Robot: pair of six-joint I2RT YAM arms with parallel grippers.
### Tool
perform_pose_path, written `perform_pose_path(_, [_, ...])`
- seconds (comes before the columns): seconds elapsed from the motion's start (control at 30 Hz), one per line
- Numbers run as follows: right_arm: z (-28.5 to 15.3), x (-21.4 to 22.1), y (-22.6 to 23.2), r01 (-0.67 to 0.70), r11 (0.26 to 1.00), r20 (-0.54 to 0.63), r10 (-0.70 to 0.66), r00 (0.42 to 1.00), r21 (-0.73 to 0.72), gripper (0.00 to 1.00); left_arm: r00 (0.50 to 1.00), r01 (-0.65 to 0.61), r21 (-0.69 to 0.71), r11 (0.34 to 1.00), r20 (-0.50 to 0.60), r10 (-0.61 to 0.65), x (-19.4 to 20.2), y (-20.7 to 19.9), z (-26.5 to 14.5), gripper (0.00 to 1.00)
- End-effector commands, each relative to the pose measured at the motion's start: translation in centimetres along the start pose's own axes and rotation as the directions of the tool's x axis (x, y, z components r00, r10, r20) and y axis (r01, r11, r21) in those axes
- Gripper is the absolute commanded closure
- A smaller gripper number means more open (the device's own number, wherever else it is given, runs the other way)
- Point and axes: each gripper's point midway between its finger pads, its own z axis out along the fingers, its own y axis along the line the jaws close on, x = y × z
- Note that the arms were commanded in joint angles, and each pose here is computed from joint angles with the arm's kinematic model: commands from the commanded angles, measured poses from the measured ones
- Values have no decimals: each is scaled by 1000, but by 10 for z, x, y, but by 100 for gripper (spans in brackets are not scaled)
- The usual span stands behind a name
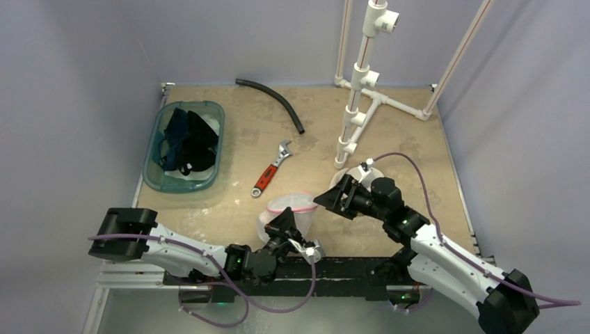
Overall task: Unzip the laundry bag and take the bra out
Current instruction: Place the laundry bag at the center of the board.
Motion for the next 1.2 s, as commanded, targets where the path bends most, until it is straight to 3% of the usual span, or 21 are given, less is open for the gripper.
perform_pose_path(0.0, [-1,-5,21,-112,985,32,117,993,-132,18,989,148,-69,987,-13,-150,1,9,-13,100])
perform_pose_path(0.13, [4,-6,25,-193,960,25,203,979,-203,18,987,157,-63,986,-4,-158,-5,3,-21,100])
perform_pose_path(0.37, [13,-8,38,-216,949,-16,219,976,-229,24,989,147,-77,986,-10,-149,-8,-9,-20,100])
perform_pose_path(0.6, [21,-1,41,-160,966,-81,146,986,-205,53,984,175,-82,981,-6,-176,-9,-15,-18,100])
perform_pose_path(0.7, [24,8,38,-142,971,-130,118,985,-193,56,985,169,-83,982,-11,-171,-11,-18,-16,100])
perform_pose_path(0.8, [25,9,35,-107,978,-128,84,988,-181,71,982,184,-88,979,-16,-186,-13,-20,-14,99])
perform_pose_path(0.93, [26,6,27,-17,993,-124,2,992,-114,100,975,213,-101,972,-45,-218,-21,-17,-12,62])
perform_pose_path(1.07, [22,-21,13,168,986,-37,-167,985,22,100,943,322,-32,946,-82,-324,-42,-12,-9,44])
perform_pose_path(1.17, [18,-35,9,318,945,-23,-317,948,75,100,895,444,101,890,-99,-435,-59,1,-6,40])
